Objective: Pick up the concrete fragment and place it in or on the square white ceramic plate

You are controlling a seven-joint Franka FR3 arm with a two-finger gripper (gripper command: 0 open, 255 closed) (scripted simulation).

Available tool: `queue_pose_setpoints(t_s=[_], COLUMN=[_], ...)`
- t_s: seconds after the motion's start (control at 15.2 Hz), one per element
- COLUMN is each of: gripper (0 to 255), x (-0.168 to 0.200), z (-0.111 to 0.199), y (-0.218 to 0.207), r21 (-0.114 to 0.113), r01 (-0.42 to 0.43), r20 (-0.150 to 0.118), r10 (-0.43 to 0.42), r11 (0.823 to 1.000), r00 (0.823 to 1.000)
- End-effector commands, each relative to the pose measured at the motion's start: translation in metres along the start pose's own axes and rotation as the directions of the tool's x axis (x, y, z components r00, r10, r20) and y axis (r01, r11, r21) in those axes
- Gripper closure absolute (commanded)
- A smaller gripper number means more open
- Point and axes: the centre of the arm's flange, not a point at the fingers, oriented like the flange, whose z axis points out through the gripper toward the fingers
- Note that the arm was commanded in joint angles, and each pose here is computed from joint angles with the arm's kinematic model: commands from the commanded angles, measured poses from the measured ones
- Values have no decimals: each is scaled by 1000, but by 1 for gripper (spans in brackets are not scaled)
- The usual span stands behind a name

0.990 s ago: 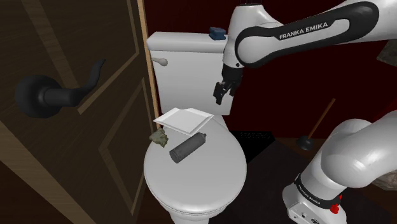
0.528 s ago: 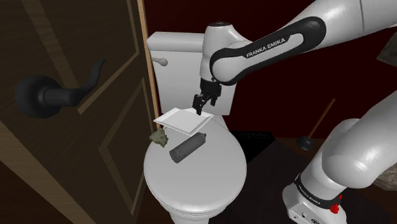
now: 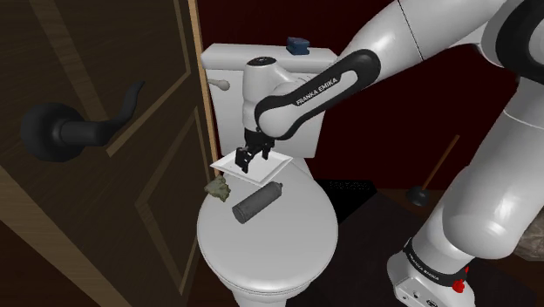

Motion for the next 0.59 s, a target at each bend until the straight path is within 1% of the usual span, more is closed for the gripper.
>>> queue_pose_setpoints(t_s=[0.0, 0.53], gripper=[0, 0], x=[13, 64], z=[18, 81], y=[-16, -84], r21=[2, 8], r01=[5, 29], r20=[0, -1], r10=[-5, -29], r11=[1000, 1000], r00=[1000, 1000])
